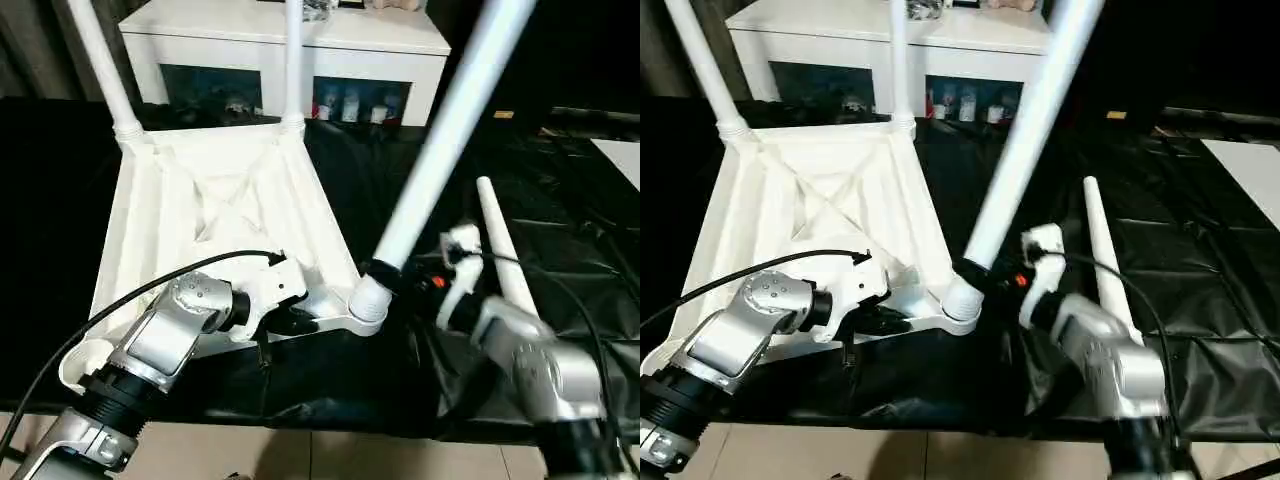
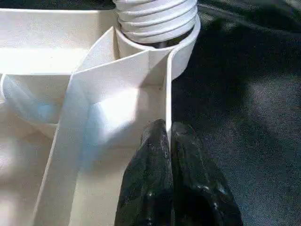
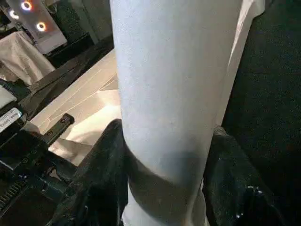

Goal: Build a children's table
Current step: Insert table leg to table base

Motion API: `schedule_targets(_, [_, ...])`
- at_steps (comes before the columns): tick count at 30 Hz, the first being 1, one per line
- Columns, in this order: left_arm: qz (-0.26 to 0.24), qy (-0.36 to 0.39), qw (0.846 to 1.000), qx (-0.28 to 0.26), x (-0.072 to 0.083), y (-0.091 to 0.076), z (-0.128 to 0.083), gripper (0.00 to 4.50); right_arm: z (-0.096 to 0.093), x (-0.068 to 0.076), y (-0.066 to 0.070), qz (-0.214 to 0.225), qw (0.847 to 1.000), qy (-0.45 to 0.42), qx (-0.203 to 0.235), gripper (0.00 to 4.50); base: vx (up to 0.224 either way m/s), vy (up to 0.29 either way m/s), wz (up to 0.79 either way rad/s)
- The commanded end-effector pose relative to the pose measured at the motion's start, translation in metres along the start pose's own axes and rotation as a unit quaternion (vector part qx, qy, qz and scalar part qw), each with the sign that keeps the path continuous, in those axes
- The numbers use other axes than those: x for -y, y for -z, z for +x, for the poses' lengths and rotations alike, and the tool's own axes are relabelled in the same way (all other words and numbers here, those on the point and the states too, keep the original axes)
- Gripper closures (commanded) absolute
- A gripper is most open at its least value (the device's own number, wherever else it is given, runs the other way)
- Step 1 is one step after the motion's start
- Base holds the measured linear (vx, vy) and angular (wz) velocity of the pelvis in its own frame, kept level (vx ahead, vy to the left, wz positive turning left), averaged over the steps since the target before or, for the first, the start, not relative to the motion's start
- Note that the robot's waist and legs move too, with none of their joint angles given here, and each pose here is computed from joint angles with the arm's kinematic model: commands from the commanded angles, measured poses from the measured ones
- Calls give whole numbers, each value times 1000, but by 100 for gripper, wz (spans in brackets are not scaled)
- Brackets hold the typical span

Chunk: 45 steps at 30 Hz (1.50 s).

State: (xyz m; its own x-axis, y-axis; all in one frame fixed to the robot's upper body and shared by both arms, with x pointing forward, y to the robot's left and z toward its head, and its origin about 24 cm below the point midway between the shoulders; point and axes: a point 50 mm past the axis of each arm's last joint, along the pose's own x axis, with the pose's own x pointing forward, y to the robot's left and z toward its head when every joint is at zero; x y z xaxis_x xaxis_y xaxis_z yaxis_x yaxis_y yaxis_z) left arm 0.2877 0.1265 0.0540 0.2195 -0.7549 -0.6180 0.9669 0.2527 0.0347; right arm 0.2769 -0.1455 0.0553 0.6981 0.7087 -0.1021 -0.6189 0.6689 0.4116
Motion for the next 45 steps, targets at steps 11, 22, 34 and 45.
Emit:
schedule_targets(11, [-14,-24,999,-17,-5,7,-3,450,-23,2,39,-102,991,86,-20,264,0,0,0])
schedule_targets(22, [-11,-24,1000,-16,-7,6,-5,450,-8,-5,43,-105,991,39,-78,264,0,0,0])
schedule_targets(34, [-5,-21,1000,-17,-7,6,-6,450,-1,-4,34,-102,979,-30,-175,264,0,0,0])
schedule_targets(45, [-24,-35,999,-16,-8,13,-13,450,-8,4,53,-105,972,9,-210,264,0,0,0])
